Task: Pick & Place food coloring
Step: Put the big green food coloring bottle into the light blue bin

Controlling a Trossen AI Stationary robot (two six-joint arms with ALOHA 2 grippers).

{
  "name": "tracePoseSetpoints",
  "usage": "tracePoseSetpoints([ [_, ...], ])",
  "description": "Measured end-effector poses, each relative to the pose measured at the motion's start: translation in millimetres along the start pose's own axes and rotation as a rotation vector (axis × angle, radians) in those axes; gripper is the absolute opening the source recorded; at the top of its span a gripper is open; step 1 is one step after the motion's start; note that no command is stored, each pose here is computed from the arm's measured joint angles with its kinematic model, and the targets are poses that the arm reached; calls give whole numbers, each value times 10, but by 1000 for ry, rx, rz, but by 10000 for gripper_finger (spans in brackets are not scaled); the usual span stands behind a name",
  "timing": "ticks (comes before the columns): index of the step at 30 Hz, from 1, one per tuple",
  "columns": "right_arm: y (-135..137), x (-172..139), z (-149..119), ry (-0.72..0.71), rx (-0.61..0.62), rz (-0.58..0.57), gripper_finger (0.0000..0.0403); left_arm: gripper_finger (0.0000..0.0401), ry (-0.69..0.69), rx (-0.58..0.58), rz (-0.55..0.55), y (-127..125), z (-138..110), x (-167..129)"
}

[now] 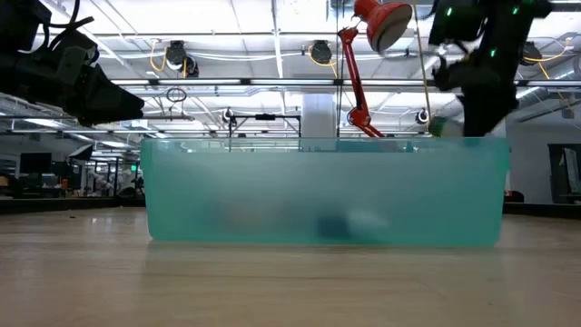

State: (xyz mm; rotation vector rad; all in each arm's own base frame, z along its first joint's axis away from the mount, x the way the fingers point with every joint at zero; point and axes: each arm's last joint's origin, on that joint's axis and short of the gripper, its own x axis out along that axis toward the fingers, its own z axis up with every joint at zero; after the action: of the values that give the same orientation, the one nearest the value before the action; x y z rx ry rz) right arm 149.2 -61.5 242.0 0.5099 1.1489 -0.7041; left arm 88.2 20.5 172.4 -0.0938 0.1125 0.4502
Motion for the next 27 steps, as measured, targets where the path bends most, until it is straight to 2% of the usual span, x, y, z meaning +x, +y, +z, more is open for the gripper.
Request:
tracePoseSetpoints([
  [4, 79, -247, 28, -149, -40, 93, 128, 239, 0, 0, 0, 0, 0, 0],
  [10, 290, -344, 82, -313, -169, 215, 128, 239, -3, -1, 0, 0, 3, 0],
  [14, 448, -321, 111, -347, -238, 259, 128, 239, -136, 29, 15, -4, 133, -8],
  [19, 659, -256, 168, -387, -309, 309, 128, 239, -256, -51, -64, -28, 254, -33],
  [24, 848, -157, 227, -410, -390, 331, 127, 239, -294, -83, -185, -61, 299, -50],
  [27, 953, -132, 304, -396, -425, 324, 127, 239, -274, -130, -196, -67, 290, -33],
])
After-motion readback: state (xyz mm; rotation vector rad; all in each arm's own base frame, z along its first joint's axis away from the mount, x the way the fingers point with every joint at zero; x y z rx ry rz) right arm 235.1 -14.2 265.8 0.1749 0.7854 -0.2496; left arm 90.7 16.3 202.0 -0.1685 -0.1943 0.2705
